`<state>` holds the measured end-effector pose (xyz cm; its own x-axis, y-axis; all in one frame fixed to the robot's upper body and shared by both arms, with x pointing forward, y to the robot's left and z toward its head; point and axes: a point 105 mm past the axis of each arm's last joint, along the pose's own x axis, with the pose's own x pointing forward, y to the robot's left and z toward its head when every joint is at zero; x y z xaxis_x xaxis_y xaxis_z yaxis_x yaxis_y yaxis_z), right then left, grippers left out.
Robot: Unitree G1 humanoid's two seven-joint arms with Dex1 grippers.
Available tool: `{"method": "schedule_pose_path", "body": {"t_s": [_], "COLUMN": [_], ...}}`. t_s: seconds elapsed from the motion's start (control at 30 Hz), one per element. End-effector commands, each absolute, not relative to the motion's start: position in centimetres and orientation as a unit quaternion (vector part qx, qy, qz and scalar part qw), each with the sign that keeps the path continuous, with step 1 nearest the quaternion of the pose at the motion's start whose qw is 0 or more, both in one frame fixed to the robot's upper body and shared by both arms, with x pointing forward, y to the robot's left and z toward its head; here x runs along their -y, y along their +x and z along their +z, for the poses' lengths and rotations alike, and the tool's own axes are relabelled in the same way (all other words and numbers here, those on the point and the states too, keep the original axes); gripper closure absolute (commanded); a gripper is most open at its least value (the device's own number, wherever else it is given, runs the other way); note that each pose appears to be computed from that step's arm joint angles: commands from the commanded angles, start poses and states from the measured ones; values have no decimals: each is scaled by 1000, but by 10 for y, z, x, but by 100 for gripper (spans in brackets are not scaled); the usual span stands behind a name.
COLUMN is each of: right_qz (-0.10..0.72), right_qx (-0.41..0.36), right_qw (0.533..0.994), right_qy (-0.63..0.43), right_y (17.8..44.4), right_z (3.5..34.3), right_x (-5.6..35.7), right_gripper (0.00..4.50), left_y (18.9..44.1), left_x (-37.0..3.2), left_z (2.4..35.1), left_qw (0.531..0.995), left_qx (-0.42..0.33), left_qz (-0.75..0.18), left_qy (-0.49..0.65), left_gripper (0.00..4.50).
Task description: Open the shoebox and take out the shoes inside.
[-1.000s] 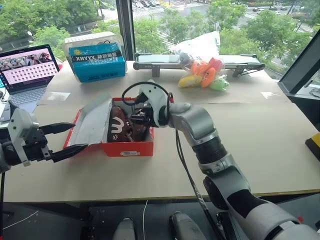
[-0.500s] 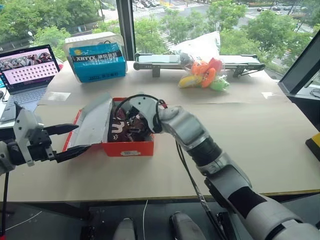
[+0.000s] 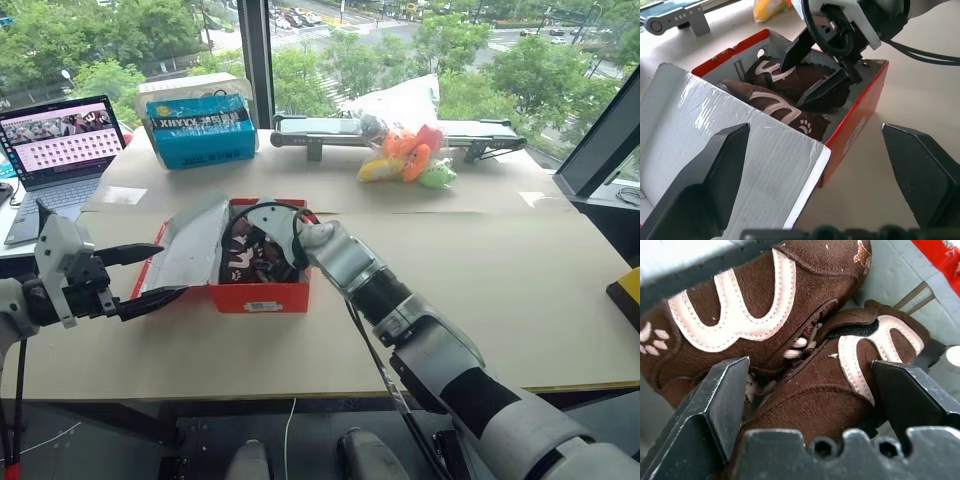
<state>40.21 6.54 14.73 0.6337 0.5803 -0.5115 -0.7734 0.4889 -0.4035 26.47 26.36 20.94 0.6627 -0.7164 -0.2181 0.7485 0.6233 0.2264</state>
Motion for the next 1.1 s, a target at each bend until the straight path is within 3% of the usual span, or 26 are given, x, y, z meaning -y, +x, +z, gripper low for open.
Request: {"method": "schedule_pose_path", "body": {"t_s": [0.03,0.2,0.23,0.43,0.6,0.8,1.1], "right_qz": [357,351,349,335,329,325,321], "right_qx": [-237,-234,-234,-227,-223,-218,-214], "right_qw": [835,835,836,841,843,845,856], "right_qy": [-346,-353,-354,-359,-362,-364,-345], "right_y": [410,411,412,415,417,417,420], "right_z": [97,95,95,96,97,98,105], "right_x": [-25,-24,-24,-20,-20,-21,-20], "right_gripper": [3,3,53,220,302,351,388], "left_y": [265,266,266,267,267,267,270], "left_x": [-260,-259,-259,-258,-258,-259,-258], "left_z": [218,219,219,220,220,221,221], "left_qw": [899,899,899,898,898,898,897], "left_qx": [-34,-33,-33,-32,-33,-33,-34], "left_qz": [-408,-408,-408,-409,-409,-410,-411], "left_qy": [159,157,157,157,158,158,158], "left_gripper": [0,0,0,0,0,0,0]}}
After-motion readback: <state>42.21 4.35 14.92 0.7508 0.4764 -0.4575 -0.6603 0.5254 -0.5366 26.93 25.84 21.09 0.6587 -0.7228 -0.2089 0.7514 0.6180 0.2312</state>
